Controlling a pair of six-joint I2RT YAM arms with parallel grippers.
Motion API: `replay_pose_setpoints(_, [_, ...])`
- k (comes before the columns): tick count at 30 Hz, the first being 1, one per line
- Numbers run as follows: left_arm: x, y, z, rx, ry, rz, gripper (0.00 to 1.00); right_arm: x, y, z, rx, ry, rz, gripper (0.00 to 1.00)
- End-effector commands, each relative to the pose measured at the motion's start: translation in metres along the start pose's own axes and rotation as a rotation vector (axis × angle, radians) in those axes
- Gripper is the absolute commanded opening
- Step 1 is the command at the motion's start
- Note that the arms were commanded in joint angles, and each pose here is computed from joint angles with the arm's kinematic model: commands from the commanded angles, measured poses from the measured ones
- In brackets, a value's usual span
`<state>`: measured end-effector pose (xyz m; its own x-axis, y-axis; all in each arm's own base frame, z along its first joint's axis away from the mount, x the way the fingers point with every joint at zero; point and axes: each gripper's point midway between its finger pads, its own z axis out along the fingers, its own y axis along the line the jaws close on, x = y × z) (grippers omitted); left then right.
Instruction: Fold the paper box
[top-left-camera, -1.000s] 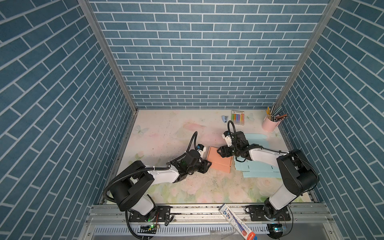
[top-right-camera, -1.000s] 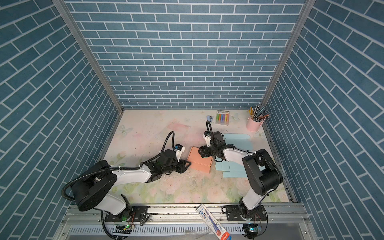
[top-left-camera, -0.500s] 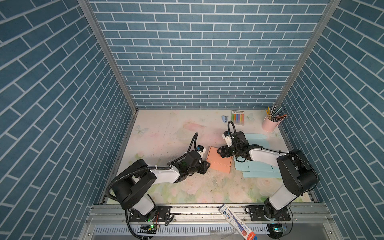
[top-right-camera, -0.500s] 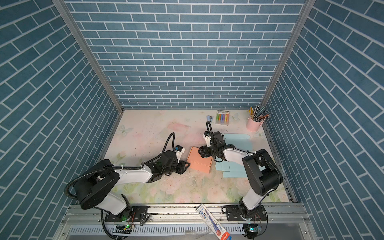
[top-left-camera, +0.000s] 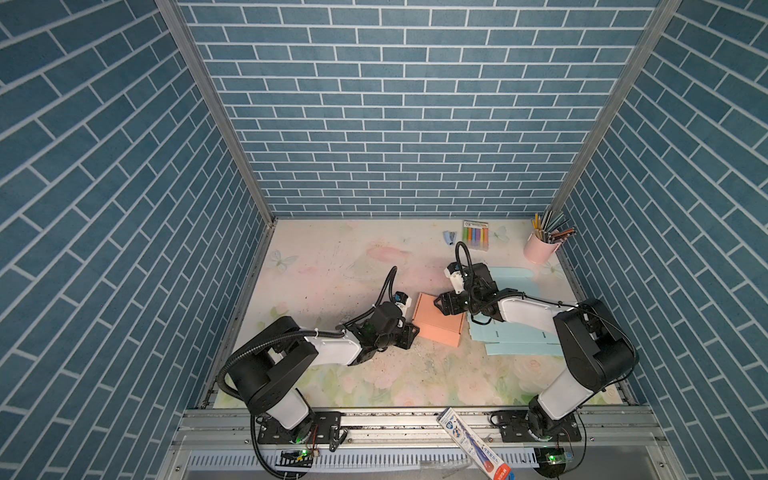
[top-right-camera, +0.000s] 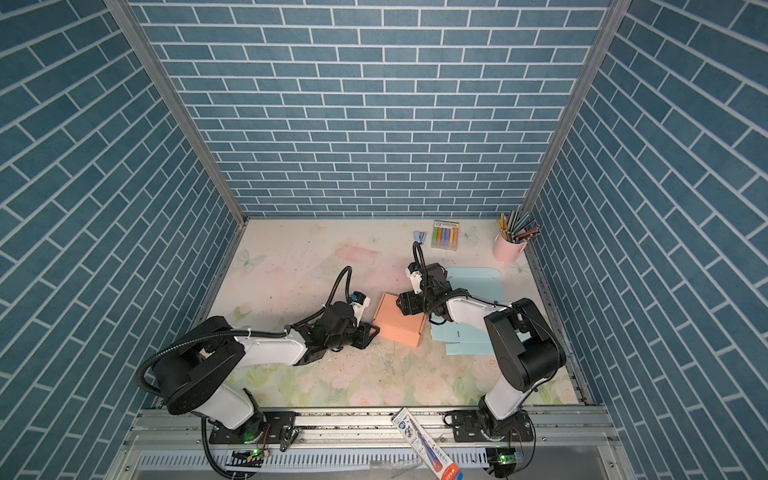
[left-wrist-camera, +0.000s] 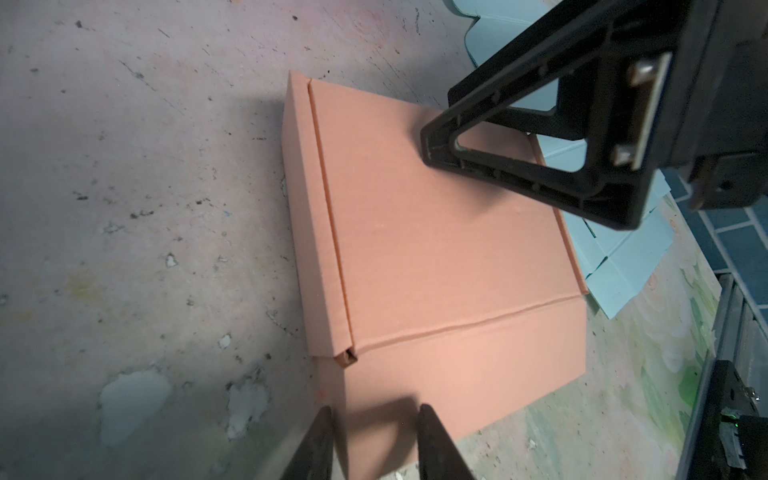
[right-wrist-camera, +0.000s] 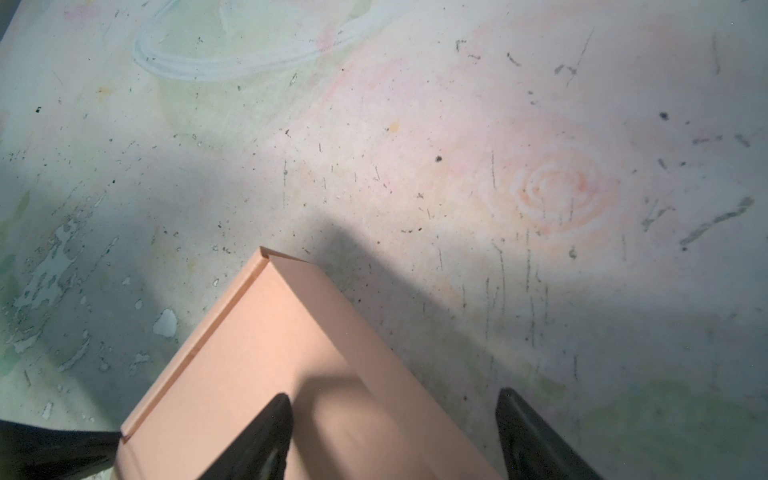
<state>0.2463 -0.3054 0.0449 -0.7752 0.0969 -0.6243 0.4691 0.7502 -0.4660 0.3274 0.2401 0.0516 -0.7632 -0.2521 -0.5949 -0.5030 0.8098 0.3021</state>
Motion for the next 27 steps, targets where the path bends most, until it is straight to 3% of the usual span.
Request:
replay_pose_setpoints(1, [0.000,0.003,0.001,-0.023,-0.001,0.016,0.34,0.048,-0.005,0.005,0.023,0.154,0.031,0.77])
replay_pose_setpoints(27, [-0.008,0.019,0.012,-0.013,0.011,0.018,0.31,0.045,0.000,0.002,0.002,0.149,0.020,0.76])
